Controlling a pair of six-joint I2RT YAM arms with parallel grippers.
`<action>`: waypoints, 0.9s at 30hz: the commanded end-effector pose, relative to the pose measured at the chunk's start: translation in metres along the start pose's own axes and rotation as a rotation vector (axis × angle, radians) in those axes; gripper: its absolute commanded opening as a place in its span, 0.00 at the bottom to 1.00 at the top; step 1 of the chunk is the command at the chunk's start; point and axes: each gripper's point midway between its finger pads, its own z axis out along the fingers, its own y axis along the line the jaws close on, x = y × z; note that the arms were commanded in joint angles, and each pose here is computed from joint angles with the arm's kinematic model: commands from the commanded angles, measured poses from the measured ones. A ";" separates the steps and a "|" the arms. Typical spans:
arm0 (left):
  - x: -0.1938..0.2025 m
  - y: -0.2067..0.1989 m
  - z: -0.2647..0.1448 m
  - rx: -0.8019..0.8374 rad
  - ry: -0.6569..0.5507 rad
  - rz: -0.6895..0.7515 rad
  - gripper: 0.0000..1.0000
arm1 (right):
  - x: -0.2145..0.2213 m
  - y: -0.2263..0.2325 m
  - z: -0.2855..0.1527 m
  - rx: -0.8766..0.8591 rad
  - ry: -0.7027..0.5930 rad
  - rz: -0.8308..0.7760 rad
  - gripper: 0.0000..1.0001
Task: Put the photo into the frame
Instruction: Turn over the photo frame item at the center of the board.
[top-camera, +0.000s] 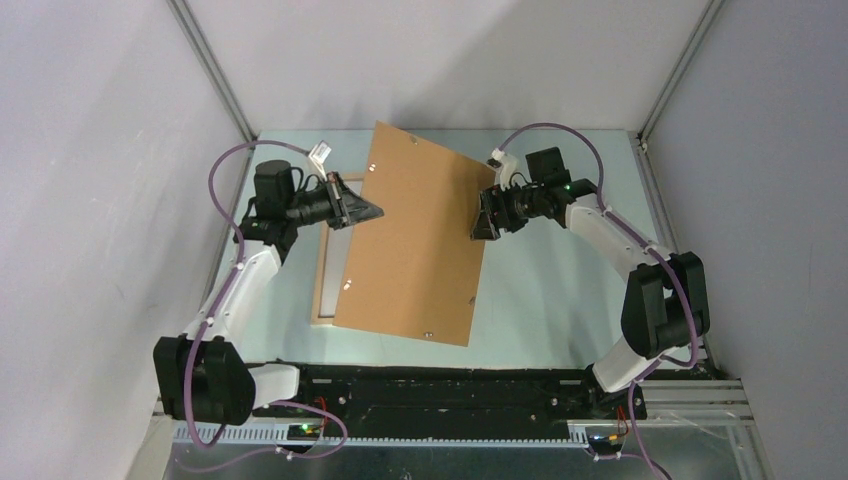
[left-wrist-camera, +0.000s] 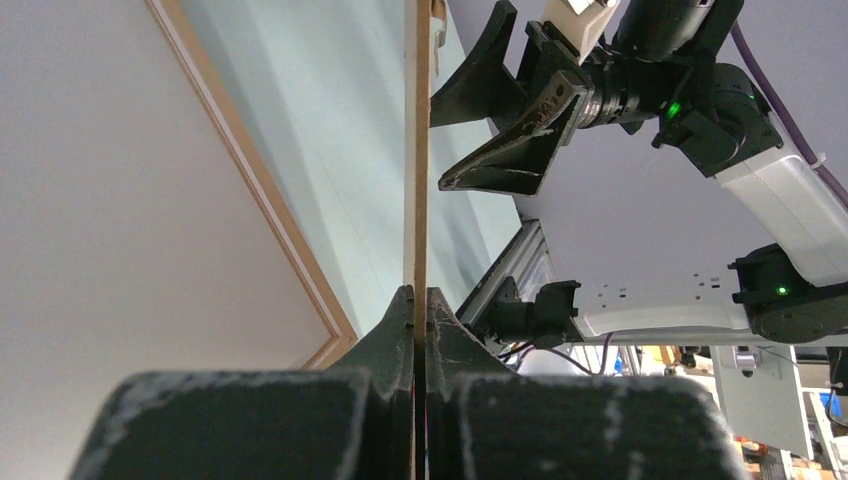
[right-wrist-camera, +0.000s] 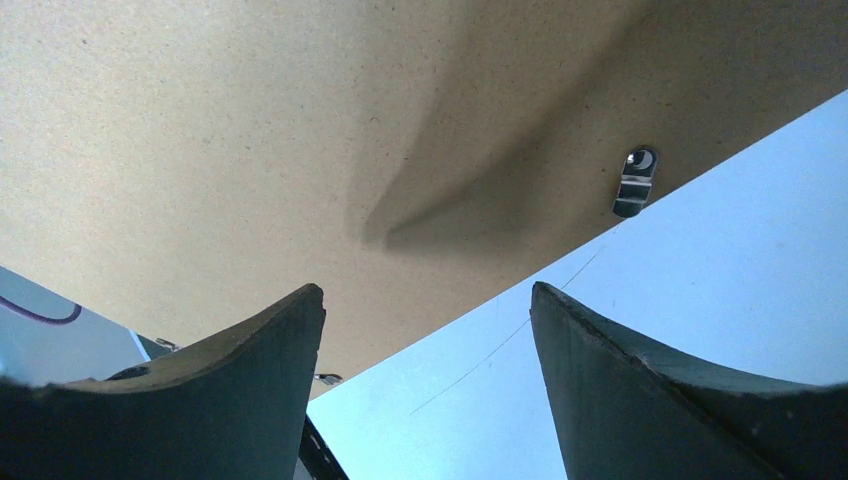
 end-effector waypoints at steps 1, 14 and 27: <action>-0.015 -0.025 -0.011 0.064 -0.059 0.057 0.00 | -0.016 0.009 -0.012 0.001 -0.056 -0.073 0.80; -0.030 -0.006 -0.034 0.038 -0.118 0.018 0.00 | -0.034 -0.002 -0.048 0.053 -0.152 -0.040 0.80; -0.048 0.018 -0.061 0.017 -0.154 -0.089 0.00 | -0.028 -0.013 -0.046 0.056 -0.157 0.013 0.80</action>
